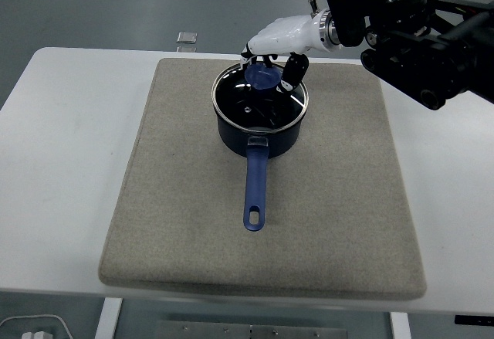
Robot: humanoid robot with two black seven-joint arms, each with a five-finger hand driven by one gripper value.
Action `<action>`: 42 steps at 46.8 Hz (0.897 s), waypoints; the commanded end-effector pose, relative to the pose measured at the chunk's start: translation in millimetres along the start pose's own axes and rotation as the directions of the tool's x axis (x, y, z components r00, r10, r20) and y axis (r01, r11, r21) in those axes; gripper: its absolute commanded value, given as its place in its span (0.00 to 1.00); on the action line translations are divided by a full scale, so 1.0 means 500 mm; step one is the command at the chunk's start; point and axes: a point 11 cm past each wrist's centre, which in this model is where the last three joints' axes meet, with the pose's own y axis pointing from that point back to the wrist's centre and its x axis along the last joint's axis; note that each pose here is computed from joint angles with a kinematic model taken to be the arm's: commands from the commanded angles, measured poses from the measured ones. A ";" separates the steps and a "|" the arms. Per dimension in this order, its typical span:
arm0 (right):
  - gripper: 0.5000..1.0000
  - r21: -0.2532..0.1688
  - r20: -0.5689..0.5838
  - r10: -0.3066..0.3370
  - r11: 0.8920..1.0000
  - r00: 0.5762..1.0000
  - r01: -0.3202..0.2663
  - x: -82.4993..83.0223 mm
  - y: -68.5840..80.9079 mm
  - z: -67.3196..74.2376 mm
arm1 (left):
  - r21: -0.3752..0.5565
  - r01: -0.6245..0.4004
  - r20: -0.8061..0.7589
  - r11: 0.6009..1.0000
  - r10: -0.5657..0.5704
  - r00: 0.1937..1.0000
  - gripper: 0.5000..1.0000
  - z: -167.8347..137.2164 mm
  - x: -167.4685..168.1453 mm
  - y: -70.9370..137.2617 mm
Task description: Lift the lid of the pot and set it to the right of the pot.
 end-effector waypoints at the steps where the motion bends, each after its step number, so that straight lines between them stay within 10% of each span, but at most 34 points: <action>1: 0.05 0.002 0.006 -0.003 1.000 1.000 0.003 0.000 0.000 -0.001 | 0.000 0.000 0.000 1.000 0.000 1.000 1.00 -0.001 0.000 0.000; 27: 0.00 -0.027 -0.012 0.010 1.000 1.000 -0.011 0.042 0.038 0.024 | 0.000 0.000 0.000 1.000 0.000 1.000 1.00 -0.001 0.000 0.000; 42: 0.00 -0.109 0.027 0.002 0.994 1.000 0.001 0.026 0.105 0.105 | -0.001 0.000 0.000 1.000 0.000 1.000 1.00 0.001 0.000 0.000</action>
